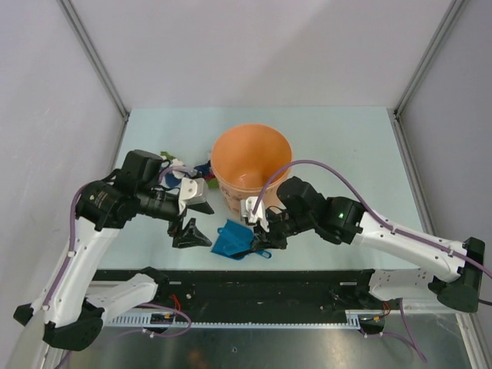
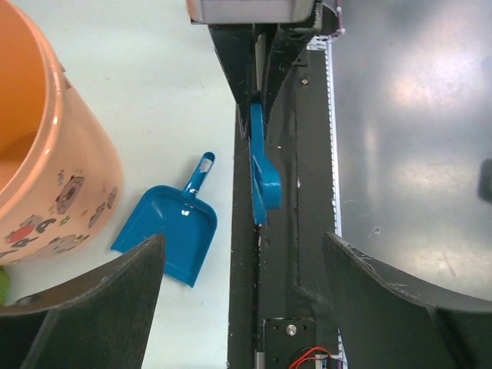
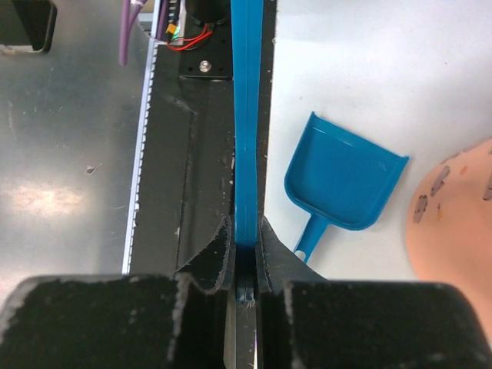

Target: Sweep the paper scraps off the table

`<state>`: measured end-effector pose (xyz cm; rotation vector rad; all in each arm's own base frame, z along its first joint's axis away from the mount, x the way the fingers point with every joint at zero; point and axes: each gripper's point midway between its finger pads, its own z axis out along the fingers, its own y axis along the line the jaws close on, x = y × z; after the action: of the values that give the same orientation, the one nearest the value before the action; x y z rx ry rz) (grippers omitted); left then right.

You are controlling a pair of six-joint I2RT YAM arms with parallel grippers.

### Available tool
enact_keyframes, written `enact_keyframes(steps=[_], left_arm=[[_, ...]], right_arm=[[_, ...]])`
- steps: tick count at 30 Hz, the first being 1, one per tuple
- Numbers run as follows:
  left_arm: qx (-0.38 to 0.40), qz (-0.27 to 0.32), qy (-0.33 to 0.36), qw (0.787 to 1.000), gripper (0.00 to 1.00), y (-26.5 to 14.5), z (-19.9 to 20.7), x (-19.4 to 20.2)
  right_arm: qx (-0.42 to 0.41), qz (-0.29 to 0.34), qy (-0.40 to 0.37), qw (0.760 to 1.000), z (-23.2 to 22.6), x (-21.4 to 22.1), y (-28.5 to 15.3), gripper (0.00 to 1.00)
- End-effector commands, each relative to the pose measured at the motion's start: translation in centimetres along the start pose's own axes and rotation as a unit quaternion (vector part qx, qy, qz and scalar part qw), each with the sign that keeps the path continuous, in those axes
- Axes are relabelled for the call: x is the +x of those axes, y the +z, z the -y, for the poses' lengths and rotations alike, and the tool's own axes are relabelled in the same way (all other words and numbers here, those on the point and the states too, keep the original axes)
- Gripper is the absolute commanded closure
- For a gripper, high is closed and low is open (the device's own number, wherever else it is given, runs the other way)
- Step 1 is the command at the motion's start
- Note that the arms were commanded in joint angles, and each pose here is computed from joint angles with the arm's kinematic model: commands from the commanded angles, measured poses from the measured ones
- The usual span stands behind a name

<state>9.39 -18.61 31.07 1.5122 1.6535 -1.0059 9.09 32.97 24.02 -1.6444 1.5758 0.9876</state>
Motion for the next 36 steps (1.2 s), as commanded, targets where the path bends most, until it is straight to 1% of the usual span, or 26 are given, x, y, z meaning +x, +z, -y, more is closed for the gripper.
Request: enact_keyframes(steps=[1,6,11,14,15,17,18,19,21,23,24,26,29,30,33,36], left_arm=[[0.034,0.005,0.001,0.999,0.18,0.4,0.9,-1.1],[0.036,0.002,-0.016,0.999,0.28,0.9,0.8,-1.0],[0.042,0.02,-0.019,0.999,0.3,0.7,1.2,-2.2],[0.042,0.014,-0.026,0.999,0.32,0.9,1.1,-1.7],[0.035,0.006,-0.029,0.999,0.39,1.0,0.8,-1.2],[0.03,-0.01,-0.04,0.999,0.44,1.4,0.5,-0.1],[0.027,-0.017,-0.045,0.998,0.44,1.6,0.3,0.3],[0.016,-0.029,-0.051,0.998,0.41,1.6,-0.1,1.0],[0.013,-0.035,-0.048,0.998,0.37,1.7,-0.3,1.4],[0.003,-0.027,-0.035,0.999,0.38,1.4,-0.4,0.9],[-0.004,-0.022,-0.032,0.999,0.47,1.4,-0.7,0.5],[-0.008,-0.013,-0.028,0.999,0.52,1.3,-0.7,0.0],[0.002,-0.007,-0.035,0.999,0.52,1.5,-0.4,0.0],[0.001,-0.009,-0.037,0.999,0.59,1.5,-0.5,0.1],[-0.005,-0.023,-0.043,0.999,0.69,1.8,-0.8,1.2],[-0.002,-0.027,-0.046,0.999,0.68,2.0,-0.6,1.7]], right_arm=[[-0.008,0.012,-0.023,1.0,-0.6,-1.0,0.0,1.0],[0.002,0.023,-0.022,0.999,0.2,-1.7,0.8,1.0],[0.003,0.013,-0.014,1.0,0.8,-1.8,1.8,1.0],[0.006,0.018,-0.012,1.0,1.0,-2.2,2.1,1.0],[0.011,0.021,-0.011,1.0,1.2,-2.5,2.0,1.0],[0.023,0.03,-0.013,0.999,1.7,-3.0,2.0,1.0],[0.026,0.033,-0.014,0.999,1.8,-3.2,2.0,1.0],[0.029,0.033,-0.012,0.999,2.0,-3.4,2.1,1.0],[0.031,0.032,-0.011,0.999,2.2,-3.5,2.2,1.0],[0.032,0.029,-0.007,0.999,2.3,-3.4,2.4,1.0],[0.033,0.033,-0.009,0.999,2.4,-3.7,2.4,1.0],[0.029,0.032,-0.007,0.999,2.3,-3.8,2.7,1.0],[0.029,0.033,-0.007,0.999,2.4,-4.0,3.0,1.0],[0.029,0.037,-0.008,0.999,2.5,-4.2,3.1,1.0],[0.034,0.041,-0.009,0.999,2.6,-4.6,3.0,1.0],[0.037,0.044,-0.007,0.998,2.7,-4.8,2.9,1.0]])
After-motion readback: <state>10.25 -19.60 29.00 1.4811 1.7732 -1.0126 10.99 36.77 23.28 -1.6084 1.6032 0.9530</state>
